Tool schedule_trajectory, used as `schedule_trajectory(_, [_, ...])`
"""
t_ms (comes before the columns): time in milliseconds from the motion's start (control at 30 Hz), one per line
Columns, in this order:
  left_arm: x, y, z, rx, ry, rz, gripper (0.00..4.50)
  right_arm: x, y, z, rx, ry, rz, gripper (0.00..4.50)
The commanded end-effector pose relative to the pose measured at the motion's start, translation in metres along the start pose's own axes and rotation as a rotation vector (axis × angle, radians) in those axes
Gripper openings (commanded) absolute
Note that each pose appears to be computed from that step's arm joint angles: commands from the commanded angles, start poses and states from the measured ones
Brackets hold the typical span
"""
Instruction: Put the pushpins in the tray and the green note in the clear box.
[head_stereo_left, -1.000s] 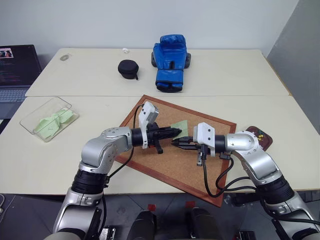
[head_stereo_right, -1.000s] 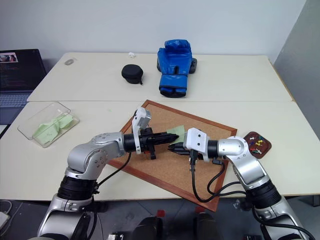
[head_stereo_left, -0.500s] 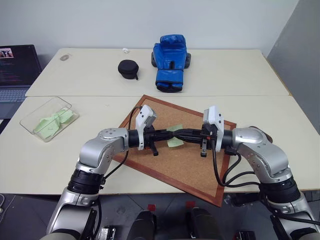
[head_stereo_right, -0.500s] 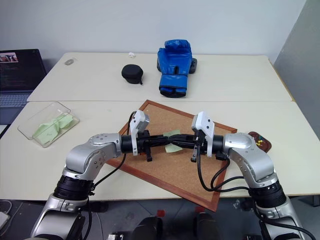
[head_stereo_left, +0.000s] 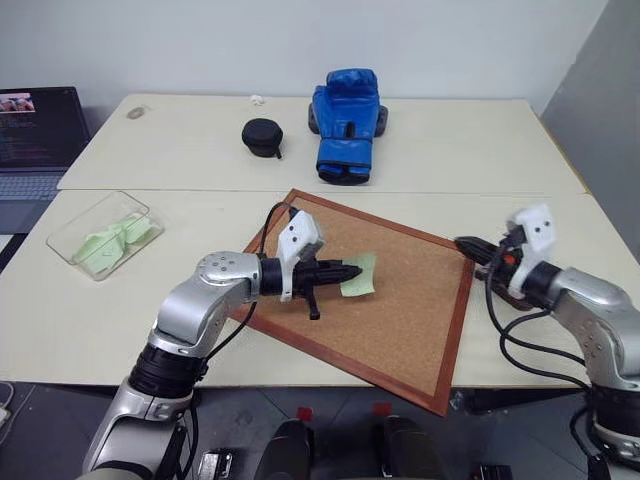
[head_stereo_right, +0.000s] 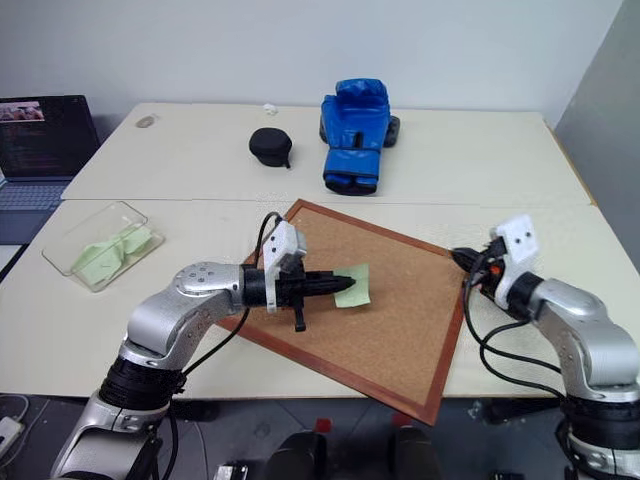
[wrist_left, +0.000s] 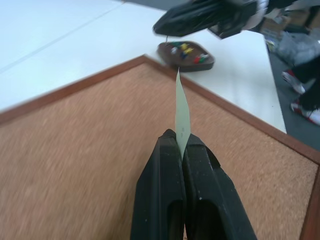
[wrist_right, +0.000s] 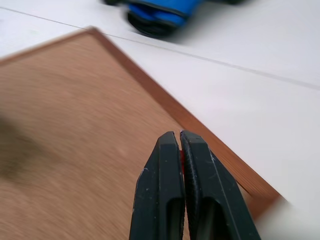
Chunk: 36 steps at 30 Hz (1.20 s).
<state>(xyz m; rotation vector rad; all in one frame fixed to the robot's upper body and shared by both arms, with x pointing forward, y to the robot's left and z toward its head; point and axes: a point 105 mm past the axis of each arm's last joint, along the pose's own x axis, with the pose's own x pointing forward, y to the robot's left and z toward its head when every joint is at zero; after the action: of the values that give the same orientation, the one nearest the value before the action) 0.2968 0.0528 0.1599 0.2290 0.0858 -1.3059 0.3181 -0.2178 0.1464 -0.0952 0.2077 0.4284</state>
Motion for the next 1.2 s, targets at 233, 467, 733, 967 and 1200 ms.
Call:
schedule_trajectory(233, [0.032, -0.015, 0.025, 0.257, -0.084, -0.058, 0.01, -0.030, -0.042, -0.015, 0.062, 0.004, -0.334, 0.00])
schedule_trajectory(467, [0.029, -0.015, 0.019, 0.258, -0.067, -0.068, 0.00, -0.027, -0.044, -0.021, 0.118, 0.001, -0.349, 0.24])
schedule_trajectory(733, [0.025, -0.013, 0.015, 0.257, -0.056, -0.053, 0.00, -0.025, -0.045, -0.023, 0.128, 0.005, -0.351, 1.94])
schedule_trajectory(967, [0.025, -0.015, 0.015, 0.254, -0.059, -0.052, 0.00, -0.024, -0.045, -0.020, 0.103, 0.003, -0.345, 1.94])
schedule_trajectory(1200, [0.027, -0.016, 0.015, 0.253, -0.062, -0.054, 0.00, -0.017, -0.046, -0.024, 0.040, 0.015, -0.341, 1.94])
